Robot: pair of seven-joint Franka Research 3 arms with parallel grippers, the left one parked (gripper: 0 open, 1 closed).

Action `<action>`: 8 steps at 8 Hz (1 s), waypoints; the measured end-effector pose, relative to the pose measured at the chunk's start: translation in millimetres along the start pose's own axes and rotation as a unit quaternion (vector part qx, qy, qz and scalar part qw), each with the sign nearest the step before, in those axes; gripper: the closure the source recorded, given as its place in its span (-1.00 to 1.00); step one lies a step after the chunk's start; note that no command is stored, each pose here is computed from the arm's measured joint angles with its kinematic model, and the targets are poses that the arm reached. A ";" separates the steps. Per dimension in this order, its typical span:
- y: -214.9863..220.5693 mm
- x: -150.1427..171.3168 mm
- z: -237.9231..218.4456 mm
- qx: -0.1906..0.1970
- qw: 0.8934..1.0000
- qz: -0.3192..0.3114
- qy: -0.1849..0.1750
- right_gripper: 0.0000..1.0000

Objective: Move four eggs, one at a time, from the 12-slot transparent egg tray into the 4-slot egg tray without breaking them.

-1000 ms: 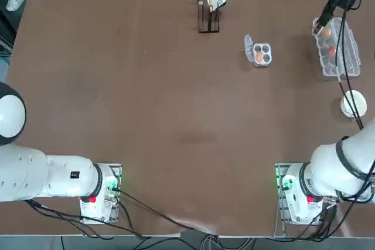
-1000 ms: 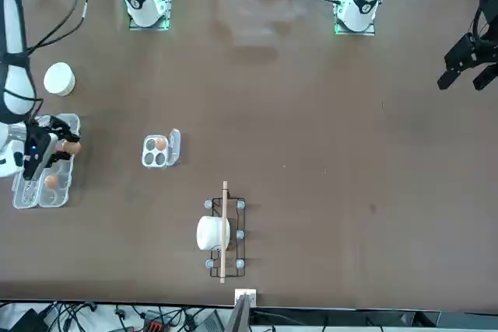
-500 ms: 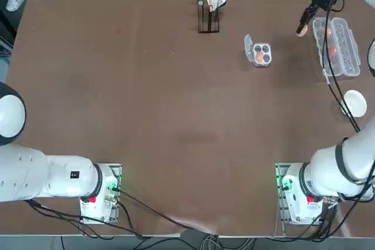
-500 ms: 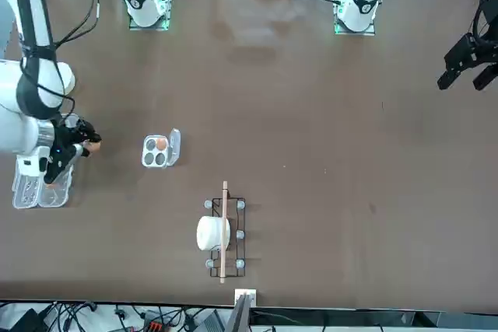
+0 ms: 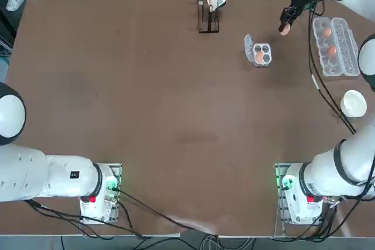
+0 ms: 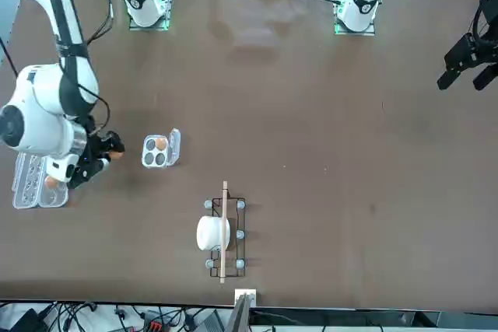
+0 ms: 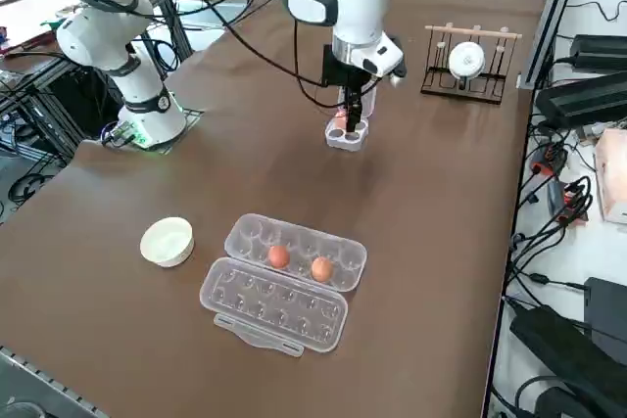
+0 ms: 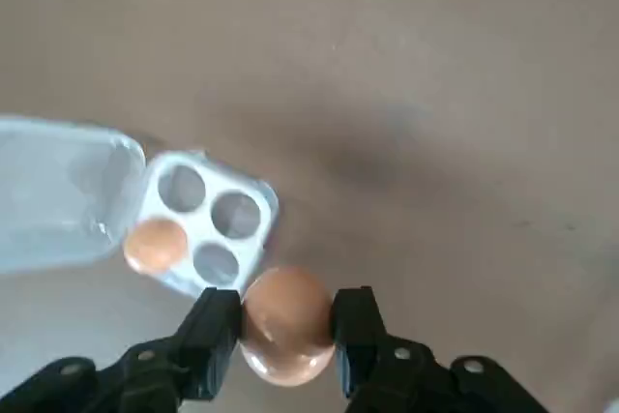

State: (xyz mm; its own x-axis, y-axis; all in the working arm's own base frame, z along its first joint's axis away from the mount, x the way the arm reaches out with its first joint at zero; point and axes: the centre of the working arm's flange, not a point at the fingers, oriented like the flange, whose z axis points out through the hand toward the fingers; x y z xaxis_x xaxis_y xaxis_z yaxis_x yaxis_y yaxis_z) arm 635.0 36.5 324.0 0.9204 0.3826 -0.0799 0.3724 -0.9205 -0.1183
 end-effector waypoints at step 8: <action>-87.2 31.0 61.1 -0.012 0.995 0.098 0.025 -0.14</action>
State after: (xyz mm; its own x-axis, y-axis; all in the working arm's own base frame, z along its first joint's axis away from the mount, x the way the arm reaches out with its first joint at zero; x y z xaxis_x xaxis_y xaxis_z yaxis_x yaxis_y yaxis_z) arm 623.8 133.5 271.3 0.9802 0.1918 -0.0489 0.1874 -0.9788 -0.0824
